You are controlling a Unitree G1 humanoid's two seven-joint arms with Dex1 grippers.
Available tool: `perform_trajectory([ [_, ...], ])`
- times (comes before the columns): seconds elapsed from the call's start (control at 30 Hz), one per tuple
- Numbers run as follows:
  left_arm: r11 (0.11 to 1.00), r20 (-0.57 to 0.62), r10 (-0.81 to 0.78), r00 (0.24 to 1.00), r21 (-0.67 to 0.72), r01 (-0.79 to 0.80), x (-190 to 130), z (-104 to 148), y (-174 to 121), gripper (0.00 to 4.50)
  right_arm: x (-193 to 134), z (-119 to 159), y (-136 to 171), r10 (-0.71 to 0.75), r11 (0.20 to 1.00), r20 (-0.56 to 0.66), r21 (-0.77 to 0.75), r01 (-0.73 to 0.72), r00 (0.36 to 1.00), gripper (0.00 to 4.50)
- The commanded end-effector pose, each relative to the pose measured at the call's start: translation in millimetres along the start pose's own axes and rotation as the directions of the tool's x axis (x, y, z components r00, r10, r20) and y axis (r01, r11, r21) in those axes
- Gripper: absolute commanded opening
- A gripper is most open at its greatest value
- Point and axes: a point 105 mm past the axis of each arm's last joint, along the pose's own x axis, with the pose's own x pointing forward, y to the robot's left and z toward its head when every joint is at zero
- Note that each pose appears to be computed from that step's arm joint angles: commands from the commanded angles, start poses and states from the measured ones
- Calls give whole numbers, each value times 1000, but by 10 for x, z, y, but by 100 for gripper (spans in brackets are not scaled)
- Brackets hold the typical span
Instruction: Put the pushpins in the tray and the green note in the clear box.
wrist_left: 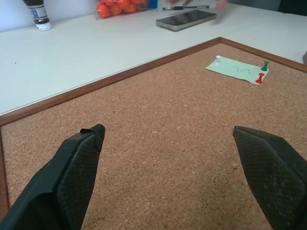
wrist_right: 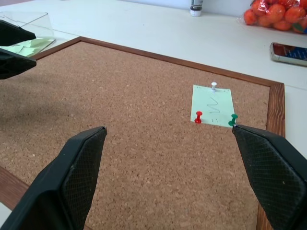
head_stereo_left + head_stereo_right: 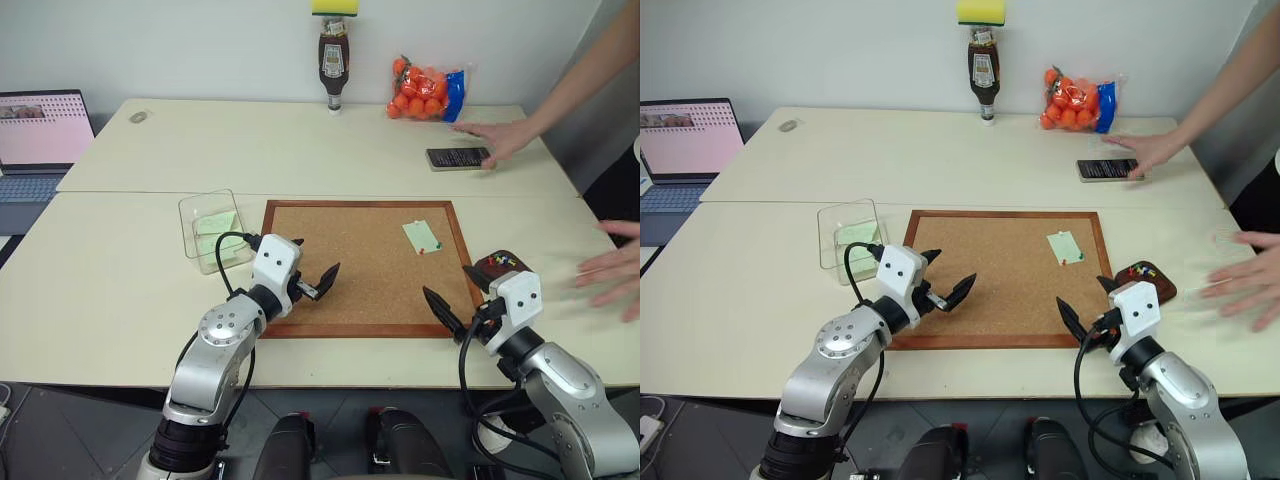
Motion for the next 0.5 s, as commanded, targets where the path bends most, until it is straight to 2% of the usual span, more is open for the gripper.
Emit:
perform_trajectory([
  [0.03,1000,38,-5,999,20,5,17,107,14,450,-3,152,-17,-11,1000,58,-17,12,998,446],
  [0.5,993,-1,101,995,59,-101,109,36,196,450,16,160,-6,-6,1000,62,-9,6,998,446],
])
